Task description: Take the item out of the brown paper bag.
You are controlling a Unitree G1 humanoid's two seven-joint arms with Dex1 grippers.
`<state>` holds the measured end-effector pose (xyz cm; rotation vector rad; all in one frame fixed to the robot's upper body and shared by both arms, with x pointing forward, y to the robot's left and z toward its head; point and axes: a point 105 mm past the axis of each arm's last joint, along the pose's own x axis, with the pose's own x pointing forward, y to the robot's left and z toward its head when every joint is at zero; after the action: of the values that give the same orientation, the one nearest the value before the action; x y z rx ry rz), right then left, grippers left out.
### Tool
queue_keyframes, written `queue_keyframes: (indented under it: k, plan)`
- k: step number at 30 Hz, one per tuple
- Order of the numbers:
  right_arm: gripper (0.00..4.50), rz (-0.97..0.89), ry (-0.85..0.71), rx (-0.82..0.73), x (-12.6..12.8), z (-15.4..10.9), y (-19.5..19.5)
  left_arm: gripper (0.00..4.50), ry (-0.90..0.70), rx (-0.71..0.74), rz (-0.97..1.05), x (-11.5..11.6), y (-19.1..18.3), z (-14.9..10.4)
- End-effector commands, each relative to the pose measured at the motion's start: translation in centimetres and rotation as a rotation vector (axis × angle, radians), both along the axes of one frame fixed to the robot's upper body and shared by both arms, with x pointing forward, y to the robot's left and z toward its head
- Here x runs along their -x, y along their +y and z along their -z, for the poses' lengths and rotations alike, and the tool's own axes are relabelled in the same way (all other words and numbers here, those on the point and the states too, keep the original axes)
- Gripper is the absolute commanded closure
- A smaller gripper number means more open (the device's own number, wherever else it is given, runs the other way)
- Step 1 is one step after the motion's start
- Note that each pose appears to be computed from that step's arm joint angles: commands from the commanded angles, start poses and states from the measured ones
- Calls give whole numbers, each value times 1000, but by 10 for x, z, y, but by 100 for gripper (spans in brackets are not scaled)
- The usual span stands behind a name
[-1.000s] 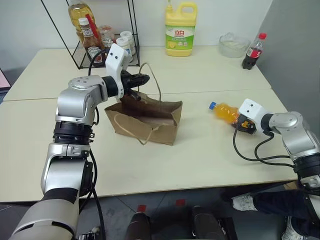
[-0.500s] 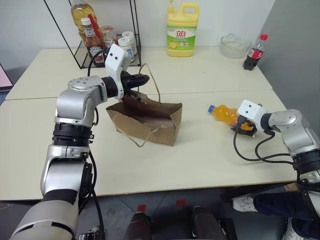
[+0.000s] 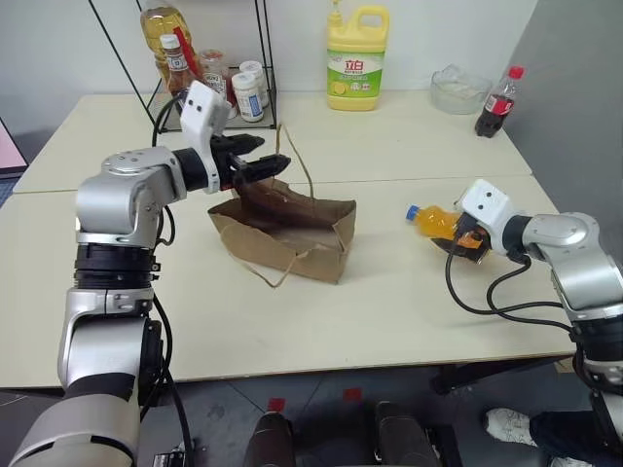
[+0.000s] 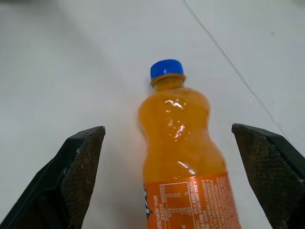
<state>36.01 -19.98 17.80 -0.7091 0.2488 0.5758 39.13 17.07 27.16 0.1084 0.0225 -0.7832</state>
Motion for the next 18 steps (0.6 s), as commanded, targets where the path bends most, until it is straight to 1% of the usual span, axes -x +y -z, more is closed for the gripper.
queue_keyframes:
  k: [1,2,5,8,10,14,18]
  plan:
    - [0,53,-91,-120,11,-16,7,3,-116,100,-88,15,29,-32]
    - [0,67,-114,-153,14,-17,10,3,-130,123,-141,17,39,-33]
    - [0,121,-187,-329,23,-25,20,3,-165,195,-304,23,69,-31]
    - [0,176,-270,-441,32,-31,26,3,-203,190,-457,33,94,-19]
    - [0,218,-306,-499,39,-28,28,3,-216,186,-563,40,108,-9]
    - [0,277,-307,-550,51,-4,33,3,-183,82,-681,57,123,32]
    - [0,337,-268,-577,62,24,33,3,-114,57,-758,71,131,67]
